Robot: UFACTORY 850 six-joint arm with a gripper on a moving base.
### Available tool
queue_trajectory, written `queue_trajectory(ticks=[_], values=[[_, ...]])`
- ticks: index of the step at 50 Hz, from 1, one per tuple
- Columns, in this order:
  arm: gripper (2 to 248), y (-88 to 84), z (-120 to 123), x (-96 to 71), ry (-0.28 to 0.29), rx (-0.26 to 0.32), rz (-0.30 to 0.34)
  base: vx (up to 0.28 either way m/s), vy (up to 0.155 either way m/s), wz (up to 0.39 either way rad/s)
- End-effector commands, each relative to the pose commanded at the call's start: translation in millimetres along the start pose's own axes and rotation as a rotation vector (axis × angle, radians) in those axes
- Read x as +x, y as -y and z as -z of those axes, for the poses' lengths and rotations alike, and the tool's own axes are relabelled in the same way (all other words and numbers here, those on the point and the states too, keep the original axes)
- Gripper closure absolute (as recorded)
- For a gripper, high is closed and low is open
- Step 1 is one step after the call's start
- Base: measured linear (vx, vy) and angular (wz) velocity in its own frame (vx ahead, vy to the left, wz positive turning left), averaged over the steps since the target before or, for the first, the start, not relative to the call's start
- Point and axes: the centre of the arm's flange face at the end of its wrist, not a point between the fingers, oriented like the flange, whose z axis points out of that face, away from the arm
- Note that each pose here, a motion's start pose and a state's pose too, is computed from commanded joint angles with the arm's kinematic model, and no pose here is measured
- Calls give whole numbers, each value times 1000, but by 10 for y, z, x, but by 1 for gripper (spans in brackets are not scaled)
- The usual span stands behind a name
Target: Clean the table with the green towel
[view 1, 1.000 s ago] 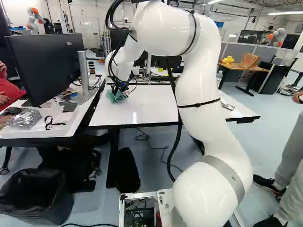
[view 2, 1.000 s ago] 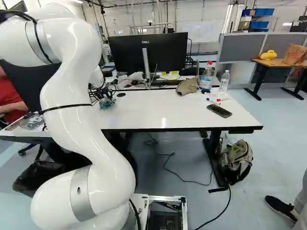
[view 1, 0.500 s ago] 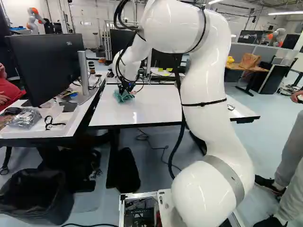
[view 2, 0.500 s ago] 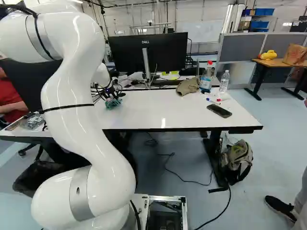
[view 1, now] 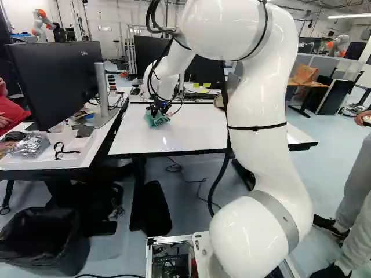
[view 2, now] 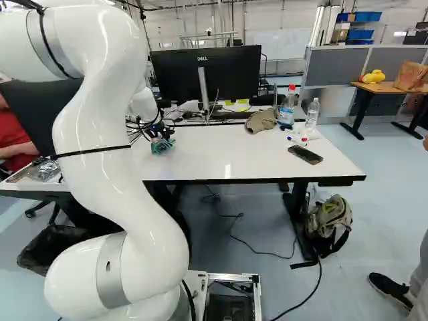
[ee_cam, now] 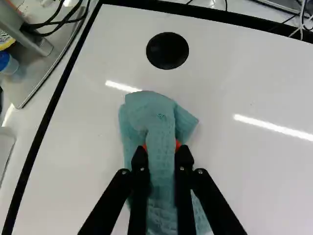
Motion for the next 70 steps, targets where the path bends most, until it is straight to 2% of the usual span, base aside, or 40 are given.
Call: queue_trajectory(ticks=[14, 32, 57, 63, 70], values=[[191, 213, 44, -82, 7, 18, 30, 0, 0, 0], [191, 541, 14, -68, 5, 46, 75, 0, 0, 0], [191, 948, -121, 82, -13, 79, 125, 0, 0, 0], [191, 991, -179, 158, -21, 82, 128, 0, 0, 0], [191, 965, -245, 251, -30, 79, 121, 0, 0, 0]])
